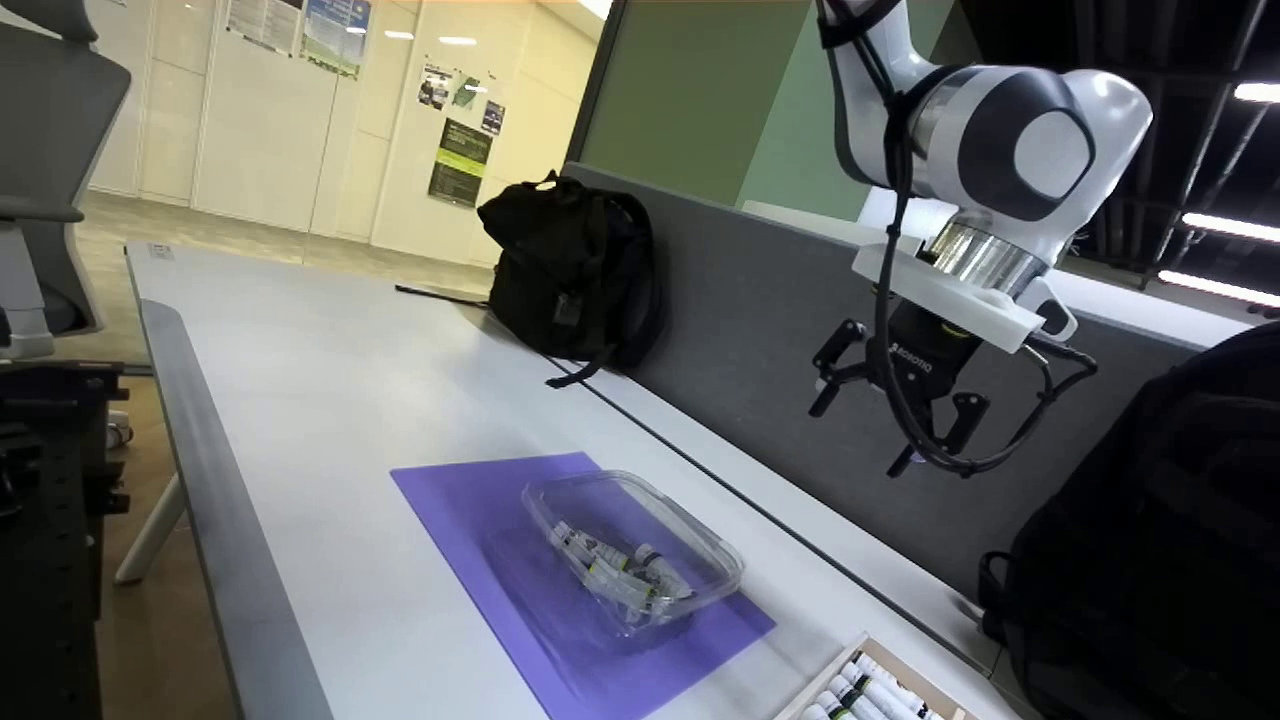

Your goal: Close the bowl by flipping its lid down to the left from the table

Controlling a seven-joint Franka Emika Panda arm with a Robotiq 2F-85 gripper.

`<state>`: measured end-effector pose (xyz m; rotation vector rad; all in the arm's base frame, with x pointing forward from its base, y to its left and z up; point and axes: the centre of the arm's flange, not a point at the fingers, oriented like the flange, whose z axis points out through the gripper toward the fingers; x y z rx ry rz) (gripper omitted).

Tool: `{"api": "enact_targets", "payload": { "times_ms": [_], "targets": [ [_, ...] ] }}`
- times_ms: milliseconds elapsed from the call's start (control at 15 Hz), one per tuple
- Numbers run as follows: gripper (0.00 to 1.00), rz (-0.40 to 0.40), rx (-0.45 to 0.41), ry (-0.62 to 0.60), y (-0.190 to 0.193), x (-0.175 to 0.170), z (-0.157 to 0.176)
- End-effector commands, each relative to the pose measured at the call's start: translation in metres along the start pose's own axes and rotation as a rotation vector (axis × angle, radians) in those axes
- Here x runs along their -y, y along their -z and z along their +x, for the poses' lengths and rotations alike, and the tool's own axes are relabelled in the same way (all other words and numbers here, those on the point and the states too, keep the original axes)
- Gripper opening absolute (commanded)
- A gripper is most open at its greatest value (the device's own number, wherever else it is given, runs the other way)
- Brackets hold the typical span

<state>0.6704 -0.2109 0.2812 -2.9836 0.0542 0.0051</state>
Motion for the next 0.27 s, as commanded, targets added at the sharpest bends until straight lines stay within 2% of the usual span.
{"api": "enact_targets", "payload": {
  "times_ms": [0,200],
  "targets": [
    [1.00,0.003,0.005,-0.003,0.0018,-0.0008,-0.0020],
    [1.00,0.006,0.008,-0.005,0.0016,-0.0009,-0.0034]
  ]
}}
